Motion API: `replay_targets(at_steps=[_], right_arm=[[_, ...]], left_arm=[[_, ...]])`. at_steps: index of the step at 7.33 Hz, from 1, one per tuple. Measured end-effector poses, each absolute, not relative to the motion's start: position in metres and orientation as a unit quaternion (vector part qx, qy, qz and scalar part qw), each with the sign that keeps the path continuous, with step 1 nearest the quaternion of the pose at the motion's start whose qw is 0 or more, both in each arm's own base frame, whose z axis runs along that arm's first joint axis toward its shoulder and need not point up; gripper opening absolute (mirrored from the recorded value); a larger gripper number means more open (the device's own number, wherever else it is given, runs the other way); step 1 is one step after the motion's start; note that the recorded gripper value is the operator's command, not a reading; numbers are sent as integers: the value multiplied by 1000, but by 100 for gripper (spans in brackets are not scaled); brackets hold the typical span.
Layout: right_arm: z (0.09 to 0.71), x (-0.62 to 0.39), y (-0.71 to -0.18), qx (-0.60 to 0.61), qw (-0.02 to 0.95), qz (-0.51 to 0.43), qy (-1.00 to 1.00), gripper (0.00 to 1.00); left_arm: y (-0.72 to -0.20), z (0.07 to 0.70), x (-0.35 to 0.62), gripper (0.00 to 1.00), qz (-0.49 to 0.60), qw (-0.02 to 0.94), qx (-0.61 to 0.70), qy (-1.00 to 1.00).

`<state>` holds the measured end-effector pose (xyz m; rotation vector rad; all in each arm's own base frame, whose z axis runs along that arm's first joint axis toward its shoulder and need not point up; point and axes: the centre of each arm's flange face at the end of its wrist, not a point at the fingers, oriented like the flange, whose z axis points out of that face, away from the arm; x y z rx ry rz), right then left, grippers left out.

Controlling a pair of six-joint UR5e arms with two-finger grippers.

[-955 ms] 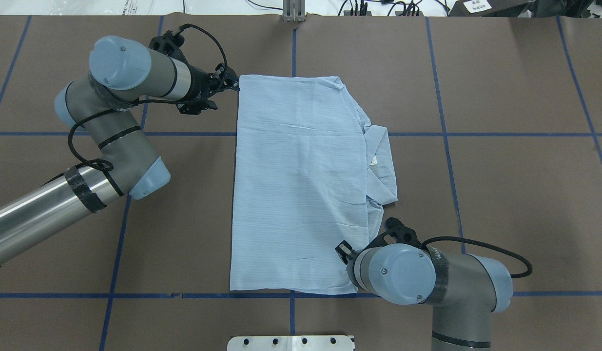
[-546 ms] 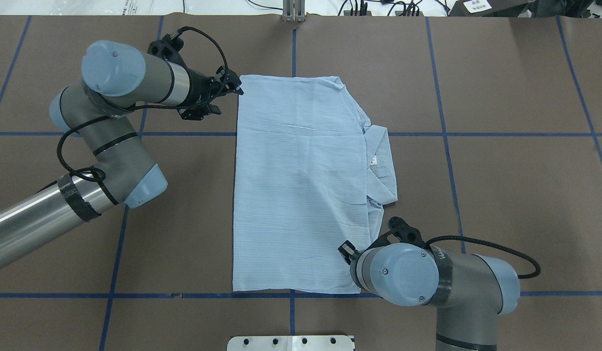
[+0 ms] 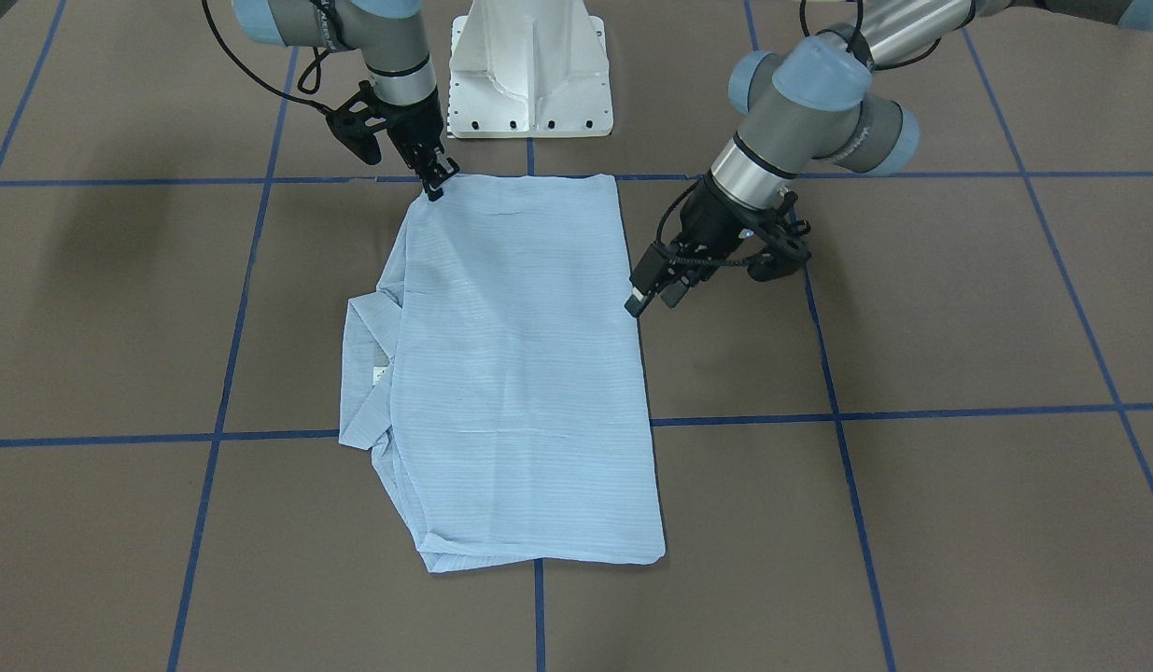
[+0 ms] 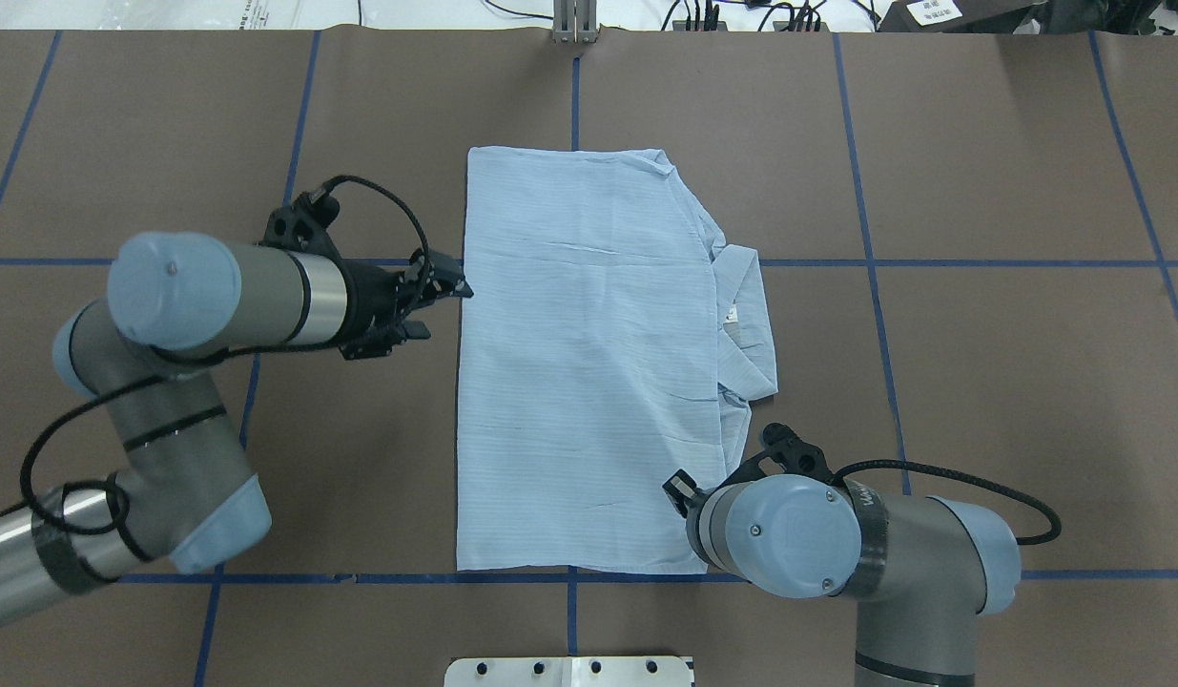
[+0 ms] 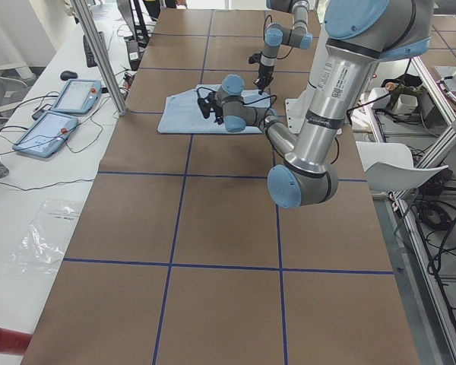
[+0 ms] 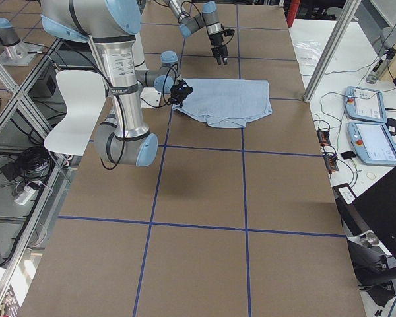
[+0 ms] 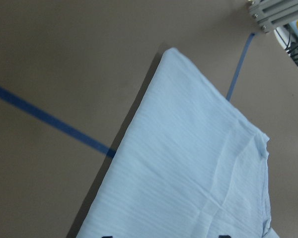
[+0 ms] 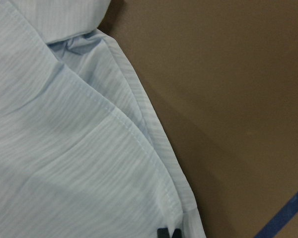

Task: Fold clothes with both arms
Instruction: 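Move the left gripper to the near corner beside the right gripper, then grasp the near edge of the shirt with both grippers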

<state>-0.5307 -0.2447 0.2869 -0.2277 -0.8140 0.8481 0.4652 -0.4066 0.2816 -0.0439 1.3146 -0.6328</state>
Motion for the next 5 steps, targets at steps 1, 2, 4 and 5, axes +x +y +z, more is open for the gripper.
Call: replay_targets(at_steps=[1, 2, 4, 5], right_arm=[[286, -530, -245, -107, 826, 399, -384, 0], [285, -529, -245, -108, 825, 399, -386, 0], [282, -527, -244, -109, 824, 399, -389, 0], [282, -526, -244, -109, 823, 399, -389, 0]], left_arm=[[-354, 289, 491, 76, -297, 752, -36, 587], [-312, 291, 512, 75, -306, 760, -47, 572], [-253, 294, 541, 71, -312, 770, -61, 553], [-240, 294, 547, 69, -312, 772, -62, 550]])
